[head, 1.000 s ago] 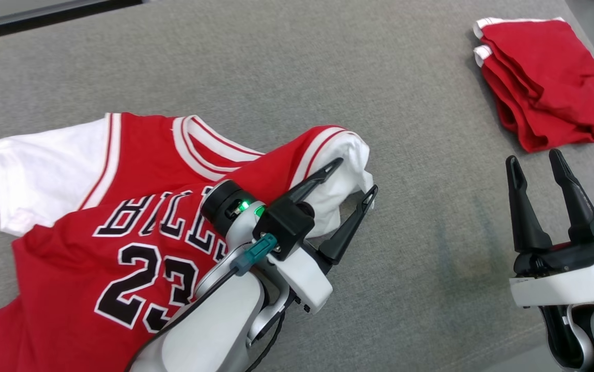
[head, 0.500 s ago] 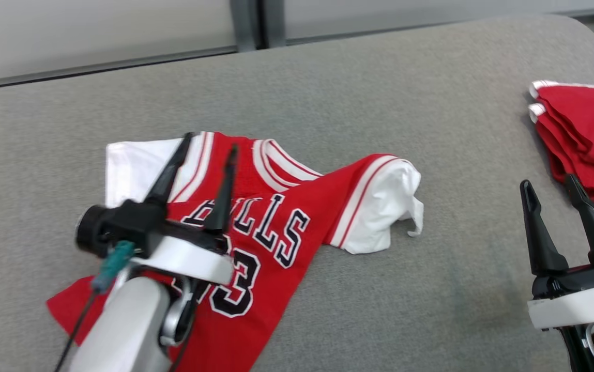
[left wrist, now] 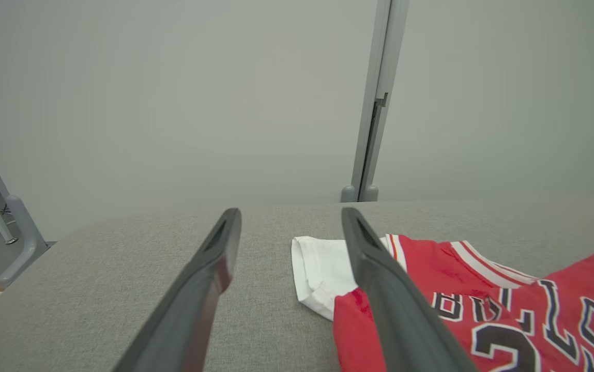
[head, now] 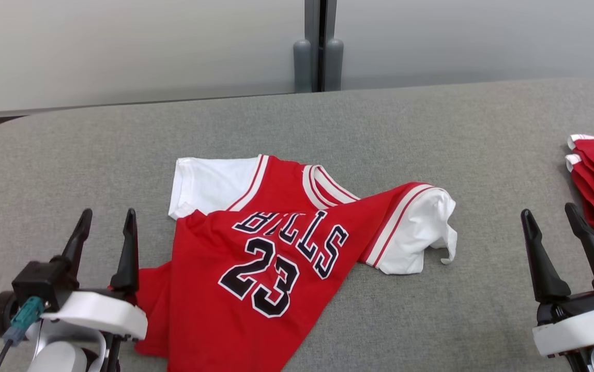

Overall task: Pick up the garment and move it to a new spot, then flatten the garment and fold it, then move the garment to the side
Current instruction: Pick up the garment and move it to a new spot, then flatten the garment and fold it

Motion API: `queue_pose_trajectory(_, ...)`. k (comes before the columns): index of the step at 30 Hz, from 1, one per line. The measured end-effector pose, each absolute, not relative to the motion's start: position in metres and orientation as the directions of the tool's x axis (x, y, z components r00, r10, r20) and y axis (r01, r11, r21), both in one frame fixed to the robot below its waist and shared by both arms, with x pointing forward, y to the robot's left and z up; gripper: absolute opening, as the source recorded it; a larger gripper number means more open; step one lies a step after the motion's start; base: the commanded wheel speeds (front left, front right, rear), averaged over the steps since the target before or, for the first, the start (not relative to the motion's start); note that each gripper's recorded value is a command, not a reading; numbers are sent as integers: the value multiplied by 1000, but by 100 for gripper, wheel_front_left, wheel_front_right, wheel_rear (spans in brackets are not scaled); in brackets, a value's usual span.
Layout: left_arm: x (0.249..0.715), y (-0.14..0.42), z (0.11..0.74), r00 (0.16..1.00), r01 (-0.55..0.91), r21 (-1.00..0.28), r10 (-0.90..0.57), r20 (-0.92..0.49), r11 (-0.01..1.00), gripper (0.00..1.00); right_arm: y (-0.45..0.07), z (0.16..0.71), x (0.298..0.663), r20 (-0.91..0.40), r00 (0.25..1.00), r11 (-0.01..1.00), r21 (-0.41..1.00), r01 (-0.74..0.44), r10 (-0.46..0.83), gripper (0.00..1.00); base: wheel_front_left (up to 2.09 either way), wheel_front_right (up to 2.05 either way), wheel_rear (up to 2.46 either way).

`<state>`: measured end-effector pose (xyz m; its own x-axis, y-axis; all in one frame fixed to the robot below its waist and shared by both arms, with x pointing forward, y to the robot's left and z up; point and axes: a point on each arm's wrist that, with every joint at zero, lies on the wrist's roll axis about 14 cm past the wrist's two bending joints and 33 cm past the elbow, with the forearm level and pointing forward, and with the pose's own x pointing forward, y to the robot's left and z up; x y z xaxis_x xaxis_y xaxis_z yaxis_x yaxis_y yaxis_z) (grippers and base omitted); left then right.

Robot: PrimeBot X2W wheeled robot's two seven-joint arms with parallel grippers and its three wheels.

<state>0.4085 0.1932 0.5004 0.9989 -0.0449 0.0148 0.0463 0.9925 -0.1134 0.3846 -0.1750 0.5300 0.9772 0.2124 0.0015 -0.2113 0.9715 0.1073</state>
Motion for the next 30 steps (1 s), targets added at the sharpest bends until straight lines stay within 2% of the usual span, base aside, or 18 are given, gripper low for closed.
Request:
queue_pose_trajectory(14, 361, 190, 510, 997, 70, -99, -71, -4, 993, 100, -179, 535, 353, -16, 981, 978, 81, -191, 193, 100, 0, 0, 0)
queue_pose_trajectory(30, 354, 183, 518, 997, 71, -98, -72, -4, 993, 100, -179, 533, 350, -25, 983, 979, 90, -181, 184, 100, 0, 0, 0)
